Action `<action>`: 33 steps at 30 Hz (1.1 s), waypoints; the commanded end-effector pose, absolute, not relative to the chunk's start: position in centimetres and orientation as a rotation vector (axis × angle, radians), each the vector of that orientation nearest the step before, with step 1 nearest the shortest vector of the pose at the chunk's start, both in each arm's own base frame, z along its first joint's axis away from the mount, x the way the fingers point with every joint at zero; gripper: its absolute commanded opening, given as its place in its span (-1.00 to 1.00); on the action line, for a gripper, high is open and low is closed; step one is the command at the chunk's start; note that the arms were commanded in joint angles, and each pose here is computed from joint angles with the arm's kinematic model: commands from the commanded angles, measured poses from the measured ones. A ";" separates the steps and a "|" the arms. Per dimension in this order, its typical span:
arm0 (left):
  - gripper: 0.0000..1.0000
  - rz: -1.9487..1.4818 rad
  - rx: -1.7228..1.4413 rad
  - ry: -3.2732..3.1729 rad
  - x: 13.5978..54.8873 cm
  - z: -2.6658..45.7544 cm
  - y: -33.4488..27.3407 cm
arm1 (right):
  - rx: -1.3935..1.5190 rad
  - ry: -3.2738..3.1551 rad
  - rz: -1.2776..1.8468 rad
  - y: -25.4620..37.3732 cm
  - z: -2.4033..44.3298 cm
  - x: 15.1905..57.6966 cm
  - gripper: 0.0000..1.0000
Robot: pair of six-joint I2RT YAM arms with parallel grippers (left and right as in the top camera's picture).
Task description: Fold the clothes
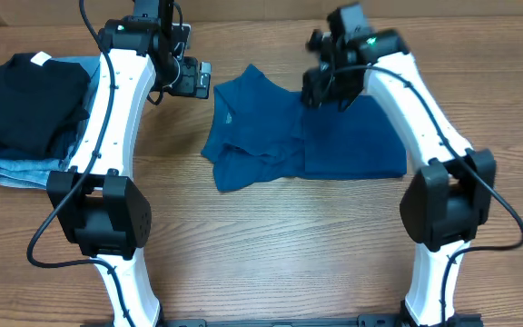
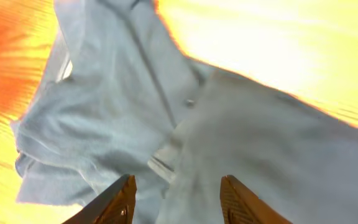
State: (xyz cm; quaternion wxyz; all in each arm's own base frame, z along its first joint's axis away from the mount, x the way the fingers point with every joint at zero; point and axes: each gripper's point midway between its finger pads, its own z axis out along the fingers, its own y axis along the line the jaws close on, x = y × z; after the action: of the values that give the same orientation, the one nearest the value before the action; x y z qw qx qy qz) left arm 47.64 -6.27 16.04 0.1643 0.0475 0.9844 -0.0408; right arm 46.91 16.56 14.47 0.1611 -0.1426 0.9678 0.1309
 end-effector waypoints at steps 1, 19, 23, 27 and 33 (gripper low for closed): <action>1.00 -0.135 0.130 2.779 48.1 16.9 -6.5 | -0.251 2.757 0.233 11.1 16.9 47.8 -0.04; 1.00 -0.134 0.132 2.789 47.9 16.9 -6.6 | 0.132 2.983 0.328 -3.4 6.6 43.1 0.00; 1.00 -0.134 0.132 2.792 47.8 16.8 -6.6 | 0.067 2.967 0.466 -2.3 4.2 42.2 0.07; 1.00 -0.134 0.131 2.792 47.8 16.8 -6.6 | 0.061 2.960 0.477 -2.1 2.9 41.9 0.15; 1.00 -0.135 0.132 2.792 47.8 16.8 -6.6 | 0.056 2.940 0.510 -1.6 0.8 41.4 0.25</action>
State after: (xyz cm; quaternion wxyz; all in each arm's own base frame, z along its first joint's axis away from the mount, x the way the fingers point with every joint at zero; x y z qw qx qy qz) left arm 47.43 -6.25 16.06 0.1602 0.0474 0.9851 -0.0405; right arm 42.02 -2.41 1.14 0.0769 0.0247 0.9854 0.1495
